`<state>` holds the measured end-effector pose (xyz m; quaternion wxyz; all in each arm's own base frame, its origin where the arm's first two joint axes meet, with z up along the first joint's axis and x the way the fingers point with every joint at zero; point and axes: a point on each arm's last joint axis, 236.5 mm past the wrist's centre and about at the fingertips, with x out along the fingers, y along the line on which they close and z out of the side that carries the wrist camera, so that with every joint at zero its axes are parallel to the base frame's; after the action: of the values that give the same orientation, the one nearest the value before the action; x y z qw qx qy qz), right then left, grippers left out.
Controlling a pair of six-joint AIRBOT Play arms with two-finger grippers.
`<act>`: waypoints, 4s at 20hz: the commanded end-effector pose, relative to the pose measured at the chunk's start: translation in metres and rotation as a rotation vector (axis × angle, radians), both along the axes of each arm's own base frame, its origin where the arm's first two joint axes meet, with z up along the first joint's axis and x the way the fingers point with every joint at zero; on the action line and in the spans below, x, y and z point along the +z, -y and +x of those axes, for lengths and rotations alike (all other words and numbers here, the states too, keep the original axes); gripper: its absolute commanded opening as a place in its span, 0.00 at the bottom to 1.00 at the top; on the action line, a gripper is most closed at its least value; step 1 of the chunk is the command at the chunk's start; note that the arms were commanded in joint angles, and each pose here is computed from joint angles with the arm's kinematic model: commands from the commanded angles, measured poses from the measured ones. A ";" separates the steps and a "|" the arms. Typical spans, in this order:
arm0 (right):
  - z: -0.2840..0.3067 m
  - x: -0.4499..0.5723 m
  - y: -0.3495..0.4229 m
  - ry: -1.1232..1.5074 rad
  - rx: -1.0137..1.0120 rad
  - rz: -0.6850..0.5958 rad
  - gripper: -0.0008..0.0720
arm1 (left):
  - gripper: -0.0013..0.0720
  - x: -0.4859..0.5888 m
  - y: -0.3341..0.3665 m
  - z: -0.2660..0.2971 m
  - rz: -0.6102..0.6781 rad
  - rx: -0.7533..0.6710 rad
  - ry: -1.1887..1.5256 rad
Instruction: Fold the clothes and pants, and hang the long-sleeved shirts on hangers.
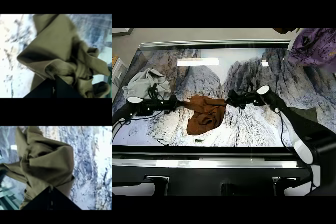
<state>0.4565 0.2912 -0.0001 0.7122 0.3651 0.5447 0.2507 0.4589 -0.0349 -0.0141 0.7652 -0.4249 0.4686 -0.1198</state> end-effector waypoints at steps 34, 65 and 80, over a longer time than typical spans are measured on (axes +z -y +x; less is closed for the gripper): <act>0.123 0.163 0.149 0.476 -0.497 -0.410 0.05 | 0.03 0.138 -0.161 0.029 0.717 0.274 0.066; -0.151 -0.086 0.237 -0.344 0.192 -0.165 0.58 | 0.76 0.063 -0.151 -0.080 0.463 0.132 -0.208; -0.182 -0.113 0.187 -0.367 0.208 -0.075 0.27 | 0.77 0.027 -0.162 -0.139 0.338 0.253 -0.410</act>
<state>0.2827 0.0936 -0.1061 0.5877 0.3344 0.7009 0.2268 0.3466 0.1193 0.0293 0.7484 -0.3359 0.5588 0.1217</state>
